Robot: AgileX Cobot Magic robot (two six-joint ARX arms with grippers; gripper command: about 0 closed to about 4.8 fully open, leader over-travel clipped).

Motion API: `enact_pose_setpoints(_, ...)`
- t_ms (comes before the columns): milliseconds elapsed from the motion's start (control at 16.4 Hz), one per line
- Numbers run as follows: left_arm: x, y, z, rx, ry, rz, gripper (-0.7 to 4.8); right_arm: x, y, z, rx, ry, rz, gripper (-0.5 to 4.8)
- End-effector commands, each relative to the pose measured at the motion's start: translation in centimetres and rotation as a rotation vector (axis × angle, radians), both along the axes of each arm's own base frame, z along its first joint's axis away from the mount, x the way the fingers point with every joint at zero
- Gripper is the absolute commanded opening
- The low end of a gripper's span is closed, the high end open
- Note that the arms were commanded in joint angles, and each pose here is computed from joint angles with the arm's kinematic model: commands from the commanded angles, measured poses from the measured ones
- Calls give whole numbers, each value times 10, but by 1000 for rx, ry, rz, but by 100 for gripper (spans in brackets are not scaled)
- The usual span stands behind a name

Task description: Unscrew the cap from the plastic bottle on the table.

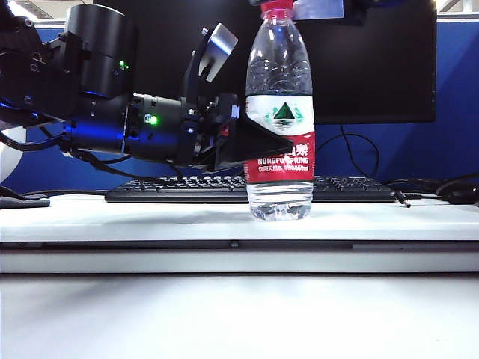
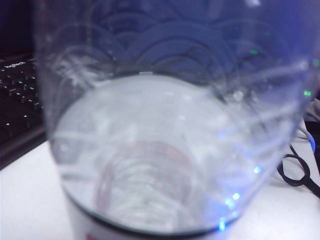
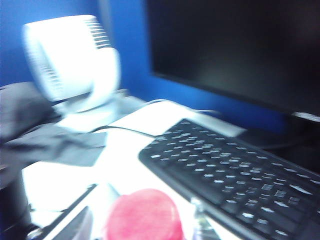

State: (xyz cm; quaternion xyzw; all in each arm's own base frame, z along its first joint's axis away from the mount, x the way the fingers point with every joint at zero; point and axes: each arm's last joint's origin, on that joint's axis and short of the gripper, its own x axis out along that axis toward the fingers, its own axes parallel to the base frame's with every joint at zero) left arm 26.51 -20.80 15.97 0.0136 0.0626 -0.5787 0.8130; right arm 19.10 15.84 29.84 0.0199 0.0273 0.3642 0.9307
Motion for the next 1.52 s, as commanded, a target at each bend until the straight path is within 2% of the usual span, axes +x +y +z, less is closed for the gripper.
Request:
enact_pose_setpoints(61,-1,1,-9,53,48,15,-4,-7,9,5,17,-28,-101,264)
enact_pose_setpoints(609,-1,1,-9,53,49,15,-5,-25,38,2,26,-34,-378,262)
enact_pose_setpoints(913,-1,1,-9,52,53,16,-4,-20,51,8,54,-52,-435,251)
enact_pose_setpoints(1035,-1,1,-9,52,52,16,-5,-26,56,9,29,-47,-444,202)
enact_pose_setpoints(1521,-1,1,-9,51,52,13,-5,-27,56,5,0,-29,-446,202)
